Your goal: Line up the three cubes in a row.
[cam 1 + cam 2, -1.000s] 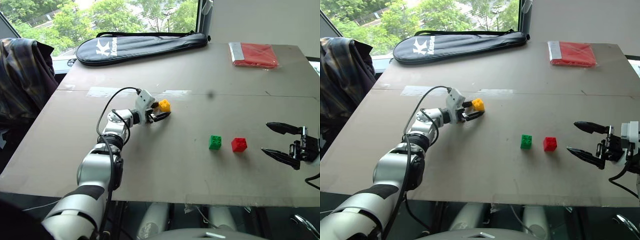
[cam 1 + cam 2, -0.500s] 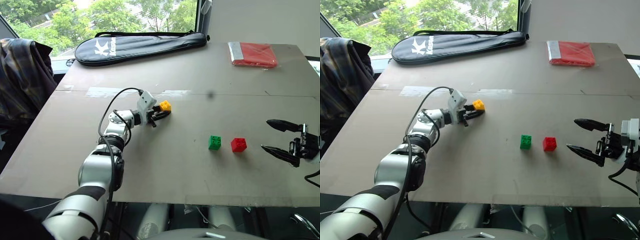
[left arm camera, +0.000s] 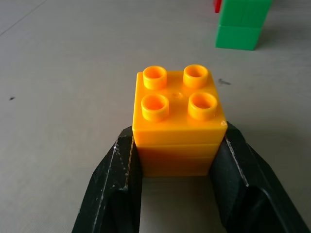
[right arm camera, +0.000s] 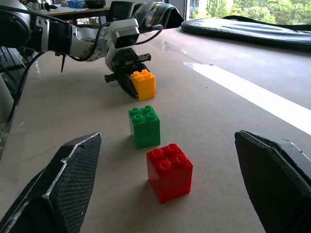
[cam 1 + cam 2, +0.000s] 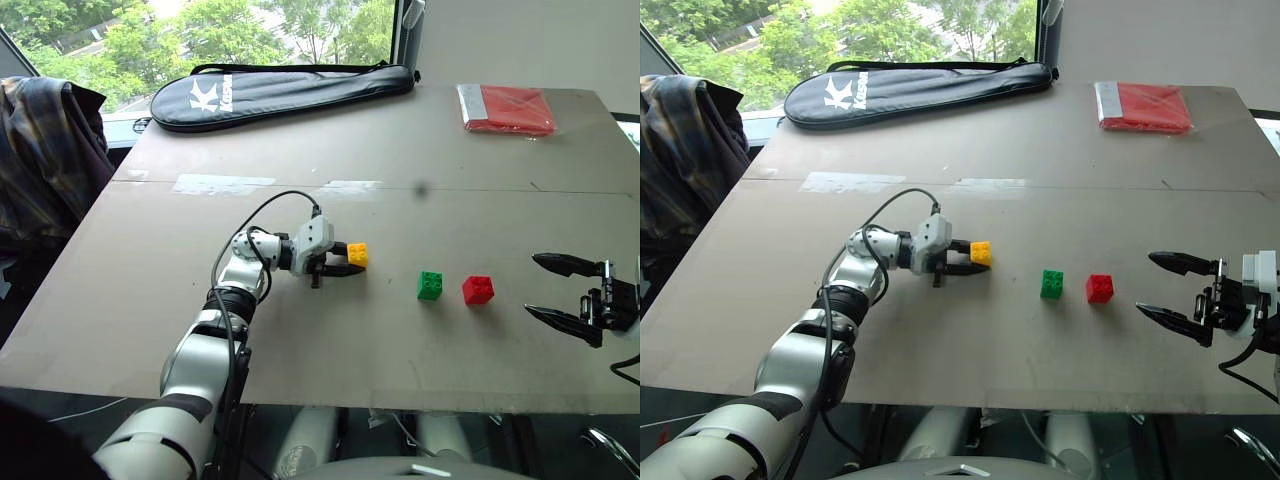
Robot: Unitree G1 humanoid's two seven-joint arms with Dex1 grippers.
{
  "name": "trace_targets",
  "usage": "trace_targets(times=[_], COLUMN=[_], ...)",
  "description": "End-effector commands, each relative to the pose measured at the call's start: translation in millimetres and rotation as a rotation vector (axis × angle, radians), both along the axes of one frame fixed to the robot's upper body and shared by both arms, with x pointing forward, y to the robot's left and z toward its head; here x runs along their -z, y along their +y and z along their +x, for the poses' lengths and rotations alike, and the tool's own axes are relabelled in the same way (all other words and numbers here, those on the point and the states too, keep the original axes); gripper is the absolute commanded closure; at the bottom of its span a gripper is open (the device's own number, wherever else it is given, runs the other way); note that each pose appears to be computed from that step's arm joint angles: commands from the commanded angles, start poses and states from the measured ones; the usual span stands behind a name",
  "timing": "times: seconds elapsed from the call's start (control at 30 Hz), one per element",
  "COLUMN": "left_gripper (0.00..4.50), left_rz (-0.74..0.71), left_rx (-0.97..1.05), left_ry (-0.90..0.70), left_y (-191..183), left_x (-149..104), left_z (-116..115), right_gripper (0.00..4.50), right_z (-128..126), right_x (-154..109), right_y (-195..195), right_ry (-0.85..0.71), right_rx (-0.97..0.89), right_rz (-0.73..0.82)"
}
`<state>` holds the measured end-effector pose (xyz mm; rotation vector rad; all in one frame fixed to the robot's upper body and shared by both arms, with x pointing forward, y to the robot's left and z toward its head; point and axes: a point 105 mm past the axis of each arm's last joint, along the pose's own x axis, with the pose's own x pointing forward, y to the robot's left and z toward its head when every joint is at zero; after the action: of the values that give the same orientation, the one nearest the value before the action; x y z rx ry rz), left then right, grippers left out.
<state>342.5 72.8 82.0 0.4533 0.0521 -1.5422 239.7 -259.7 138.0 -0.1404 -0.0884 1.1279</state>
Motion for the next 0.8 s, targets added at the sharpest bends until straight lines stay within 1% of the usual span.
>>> trace_targets(times=[0.03,0.3,0.8], left_gripper=[3.22,3.22,3.22], left_rz=[0.035,0.046,0.057], left_rx=[0.104,0.153,0.124], left_ry=[0.053,0.052,0.085], left_y=[-14,-25,-25], left_x=[15,16,23], left_z=[-18,-23,-23], right_gripper=[0.00,0.00,0.00], right_z=[-5,-10,-10], right_x=[-8,-6,-3], right_y=[2,1,0], right_ry=[-0.044,-0.032,-0.039], right_rx=[-0.010,-0.007,0.004], right_rz=[-0.013,-0.017,-0.032])
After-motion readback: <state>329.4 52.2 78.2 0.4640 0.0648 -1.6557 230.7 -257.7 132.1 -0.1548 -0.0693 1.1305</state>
